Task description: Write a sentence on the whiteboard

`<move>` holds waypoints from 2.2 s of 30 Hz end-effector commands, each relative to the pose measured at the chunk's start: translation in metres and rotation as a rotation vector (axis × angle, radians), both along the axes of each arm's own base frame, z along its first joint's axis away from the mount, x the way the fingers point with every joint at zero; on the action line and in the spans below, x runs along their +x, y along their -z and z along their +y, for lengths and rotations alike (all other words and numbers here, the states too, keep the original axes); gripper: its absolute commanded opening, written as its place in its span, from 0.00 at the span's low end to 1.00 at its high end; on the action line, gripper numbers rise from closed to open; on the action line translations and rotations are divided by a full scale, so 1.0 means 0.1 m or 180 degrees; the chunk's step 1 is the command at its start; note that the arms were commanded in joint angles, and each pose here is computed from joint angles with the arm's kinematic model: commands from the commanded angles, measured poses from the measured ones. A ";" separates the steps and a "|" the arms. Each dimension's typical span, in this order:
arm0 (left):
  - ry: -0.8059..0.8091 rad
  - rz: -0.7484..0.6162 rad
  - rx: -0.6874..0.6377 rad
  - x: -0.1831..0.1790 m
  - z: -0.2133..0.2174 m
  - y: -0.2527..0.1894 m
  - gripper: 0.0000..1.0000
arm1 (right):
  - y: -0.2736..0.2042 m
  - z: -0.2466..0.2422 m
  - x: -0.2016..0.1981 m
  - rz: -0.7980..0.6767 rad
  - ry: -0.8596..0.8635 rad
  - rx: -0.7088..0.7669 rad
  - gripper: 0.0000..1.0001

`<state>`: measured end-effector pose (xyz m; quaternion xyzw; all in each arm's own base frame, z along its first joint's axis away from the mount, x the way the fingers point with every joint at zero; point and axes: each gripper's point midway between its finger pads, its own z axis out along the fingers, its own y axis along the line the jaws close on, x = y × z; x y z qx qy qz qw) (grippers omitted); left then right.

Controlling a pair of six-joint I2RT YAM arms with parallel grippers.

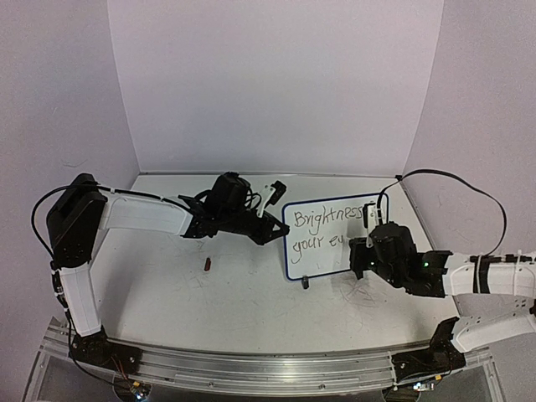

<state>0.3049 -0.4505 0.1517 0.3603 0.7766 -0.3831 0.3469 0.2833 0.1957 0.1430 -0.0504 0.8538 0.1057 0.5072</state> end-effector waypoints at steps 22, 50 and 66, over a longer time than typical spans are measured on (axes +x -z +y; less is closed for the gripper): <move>-0.0219 -0.0052 0.0631 0.08 0.25 0.44 0.00 | 0.26 -0.01 -0.08 0.0256 -0.0059 0.0003 0.00; -0.0211 -0.0055 0.0657 0.08 0.24 0.45 0.00 | -0.01 -0.14 -0.04 0.0084 -0.0048 0.0201 0.00; -0.0202 -0.0057 0.0654 0.09 0.22 0.45 0.00 | -0.02 -0.11 0.09 -0.0026 0.0036 0.0191 0.00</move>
